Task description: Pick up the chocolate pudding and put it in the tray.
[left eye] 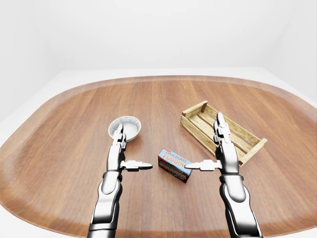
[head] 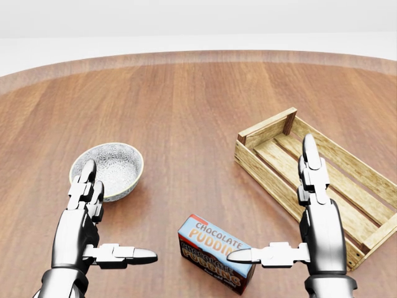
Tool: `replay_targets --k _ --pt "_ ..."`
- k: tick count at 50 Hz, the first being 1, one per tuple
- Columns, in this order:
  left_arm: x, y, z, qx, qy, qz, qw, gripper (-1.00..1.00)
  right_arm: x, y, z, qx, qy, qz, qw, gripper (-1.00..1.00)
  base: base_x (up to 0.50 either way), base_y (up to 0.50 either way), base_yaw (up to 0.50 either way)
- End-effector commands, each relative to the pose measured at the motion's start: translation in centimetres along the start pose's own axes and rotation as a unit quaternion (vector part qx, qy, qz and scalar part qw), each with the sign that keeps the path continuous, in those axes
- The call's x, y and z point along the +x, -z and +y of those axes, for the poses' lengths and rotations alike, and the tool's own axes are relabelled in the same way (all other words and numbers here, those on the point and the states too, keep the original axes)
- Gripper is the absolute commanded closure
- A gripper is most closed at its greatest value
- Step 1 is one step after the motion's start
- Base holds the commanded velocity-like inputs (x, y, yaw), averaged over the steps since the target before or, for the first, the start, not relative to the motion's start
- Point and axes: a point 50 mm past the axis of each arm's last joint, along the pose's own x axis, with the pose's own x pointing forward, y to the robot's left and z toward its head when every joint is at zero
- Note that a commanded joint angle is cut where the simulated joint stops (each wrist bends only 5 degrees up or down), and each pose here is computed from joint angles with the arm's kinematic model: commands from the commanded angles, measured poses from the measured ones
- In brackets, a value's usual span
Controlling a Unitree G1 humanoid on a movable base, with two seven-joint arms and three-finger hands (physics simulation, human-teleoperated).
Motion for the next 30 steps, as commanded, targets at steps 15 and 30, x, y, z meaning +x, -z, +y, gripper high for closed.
replay_targets --k 15,30 --pt "-0.1 0.1 -0.1 0.018 -0.004 0.002 1.0 -1.0 0.0 0.2 0.1 0.003 -0.006 0.004 1.0 -1.0 0.0 0.0 0.0" --pt "-0.4 0.6 -0.3 0.029 0.006 0.0 1.0 -1.0 -0.5 0.0 0.1 -0.004 -0.01 0.002 1.0 -1.0 0.0 0.0 0.0"
